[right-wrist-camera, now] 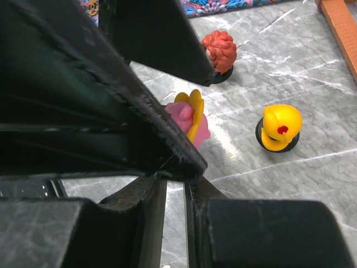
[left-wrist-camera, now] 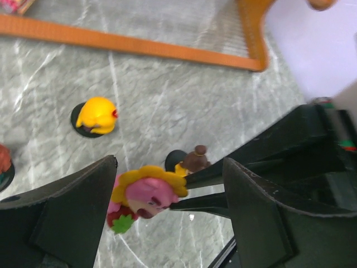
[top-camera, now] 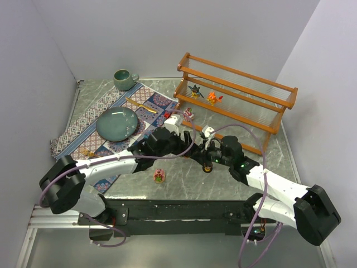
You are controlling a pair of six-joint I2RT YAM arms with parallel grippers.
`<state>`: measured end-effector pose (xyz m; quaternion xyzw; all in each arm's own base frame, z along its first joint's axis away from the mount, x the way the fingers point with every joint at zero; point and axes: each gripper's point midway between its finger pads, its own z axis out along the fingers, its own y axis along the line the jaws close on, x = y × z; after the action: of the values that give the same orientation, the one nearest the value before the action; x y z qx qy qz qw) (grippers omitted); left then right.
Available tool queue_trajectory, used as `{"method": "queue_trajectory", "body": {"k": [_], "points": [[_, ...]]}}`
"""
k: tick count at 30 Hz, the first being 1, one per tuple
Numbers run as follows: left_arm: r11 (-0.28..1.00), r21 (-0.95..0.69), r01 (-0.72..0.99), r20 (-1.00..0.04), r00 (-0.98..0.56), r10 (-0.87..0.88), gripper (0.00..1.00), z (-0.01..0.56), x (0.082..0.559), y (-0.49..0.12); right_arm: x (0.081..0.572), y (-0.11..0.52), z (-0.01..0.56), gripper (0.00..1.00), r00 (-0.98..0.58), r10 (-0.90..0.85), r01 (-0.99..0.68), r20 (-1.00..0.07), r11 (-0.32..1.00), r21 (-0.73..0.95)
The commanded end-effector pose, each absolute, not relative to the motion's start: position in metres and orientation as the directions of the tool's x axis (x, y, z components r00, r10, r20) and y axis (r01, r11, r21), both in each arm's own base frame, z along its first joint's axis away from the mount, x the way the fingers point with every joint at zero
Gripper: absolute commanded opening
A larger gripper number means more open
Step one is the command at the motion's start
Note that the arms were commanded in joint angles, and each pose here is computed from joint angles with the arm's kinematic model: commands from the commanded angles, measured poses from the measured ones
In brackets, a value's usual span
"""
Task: Place and organize the plastic toys onto the shelf
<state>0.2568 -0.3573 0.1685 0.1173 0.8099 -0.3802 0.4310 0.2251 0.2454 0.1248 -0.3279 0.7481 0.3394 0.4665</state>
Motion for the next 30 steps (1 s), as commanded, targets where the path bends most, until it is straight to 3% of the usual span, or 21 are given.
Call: {"method": "queue_trajectory", "body": {"k": [1,17,30], "points": [[0.721,-0.526,0.451,-0.772,-0.609,-0.182,0.8,0.17,0.266,-0.355,0.237,0.253,0.155,0.0,-0.263,-0.123,-0.819,-0.957,0.553,0.154],[0.871,-0.47,0.143,-0.816,-0.447,-0.367,0.88,0.156,0.275,-0.234,0.235,0.265,0.115,0.0,-0.389,-0.341,-0.807,-0.856,0.573,0.139],[0.851,-0.439,0.288,-0.849,-0.444,-0.288,0.89,0.143,0.257,-0.235,0.227,0.275,0.086,0.0,-0.438,-0.47,-0.828,-0.766,0.544,0.139]]}}
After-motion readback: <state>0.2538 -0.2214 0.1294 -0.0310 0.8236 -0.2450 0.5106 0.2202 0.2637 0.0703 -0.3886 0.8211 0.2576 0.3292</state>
